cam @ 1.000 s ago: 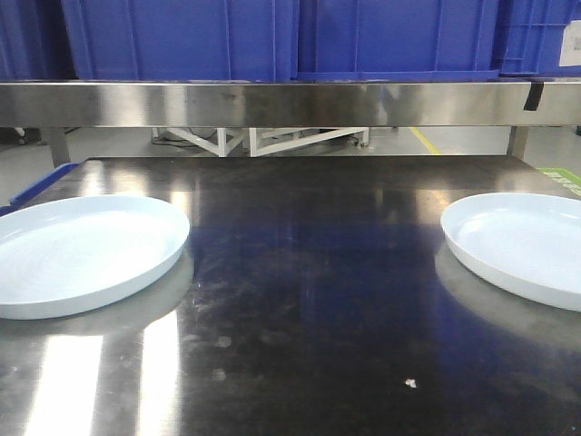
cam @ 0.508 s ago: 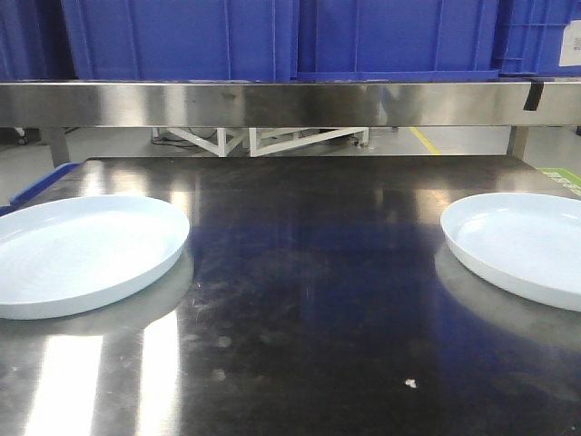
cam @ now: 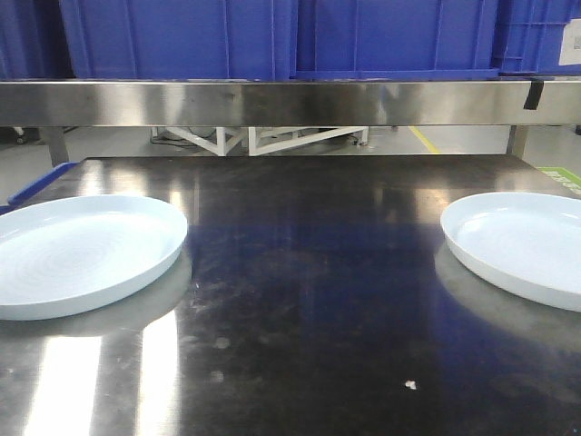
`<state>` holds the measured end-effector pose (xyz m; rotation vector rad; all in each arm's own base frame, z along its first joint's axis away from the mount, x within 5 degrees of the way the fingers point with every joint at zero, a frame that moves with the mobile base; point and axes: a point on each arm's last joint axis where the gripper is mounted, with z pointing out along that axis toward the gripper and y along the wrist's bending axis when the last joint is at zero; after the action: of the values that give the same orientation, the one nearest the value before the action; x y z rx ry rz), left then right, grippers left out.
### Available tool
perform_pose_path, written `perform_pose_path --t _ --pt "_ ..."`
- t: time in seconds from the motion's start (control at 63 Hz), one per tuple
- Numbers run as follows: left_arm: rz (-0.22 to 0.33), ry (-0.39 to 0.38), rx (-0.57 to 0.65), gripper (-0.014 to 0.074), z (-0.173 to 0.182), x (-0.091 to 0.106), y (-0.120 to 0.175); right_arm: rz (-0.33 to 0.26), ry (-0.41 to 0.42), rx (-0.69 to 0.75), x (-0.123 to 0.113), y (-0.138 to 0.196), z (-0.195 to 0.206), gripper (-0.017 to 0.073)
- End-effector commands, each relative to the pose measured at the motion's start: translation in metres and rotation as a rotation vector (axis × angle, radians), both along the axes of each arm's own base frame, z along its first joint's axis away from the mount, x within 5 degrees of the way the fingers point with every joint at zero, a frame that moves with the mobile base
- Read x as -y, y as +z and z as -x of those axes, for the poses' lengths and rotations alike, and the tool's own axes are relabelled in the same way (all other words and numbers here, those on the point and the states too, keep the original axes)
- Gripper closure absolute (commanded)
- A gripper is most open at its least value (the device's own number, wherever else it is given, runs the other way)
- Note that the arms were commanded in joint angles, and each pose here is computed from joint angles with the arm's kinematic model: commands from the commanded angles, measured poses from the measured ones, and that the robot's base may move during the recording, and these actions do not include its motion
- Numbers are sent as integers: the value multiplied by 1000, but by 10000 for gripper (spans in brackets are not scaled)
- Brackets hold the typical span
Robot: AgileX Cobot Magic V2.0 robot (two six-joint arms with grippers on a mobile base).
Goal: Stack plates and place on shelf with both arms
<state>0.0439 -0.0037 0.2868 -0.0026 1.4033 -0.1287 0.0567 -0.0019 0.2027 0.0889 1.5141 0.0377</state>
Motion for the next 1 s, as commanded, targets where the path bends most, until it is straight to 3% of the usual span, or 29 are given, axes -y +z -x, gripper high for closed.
perform_pose_path --t 0.0,0.159,0.381,0.476,0.587,0.793,0.984 --pt "10 -10 -42 510 -1 1 39 17 -18 122 1 14 4 510" --pt "-12 -25 -278 510 -24 4 86 17 -18 122 1 14 4 510" --pt "-22 -46 -580 484 -85 10 102 17 -18 122 1 14 4 510" --pt "-25 -81 -710 426 -113 15 96 17 -18 122 1 14 4 510" --pt "-11 -129 -842 286 -144 22 86 17 -18 122 1 14 4 510" --pt "7 -137 -1018 79 -191 27 52 17 -18 122 1 14 4 510" --pt "0 -135 -1196 62 -226 29 6 17 -18 122 1 14 4 510"
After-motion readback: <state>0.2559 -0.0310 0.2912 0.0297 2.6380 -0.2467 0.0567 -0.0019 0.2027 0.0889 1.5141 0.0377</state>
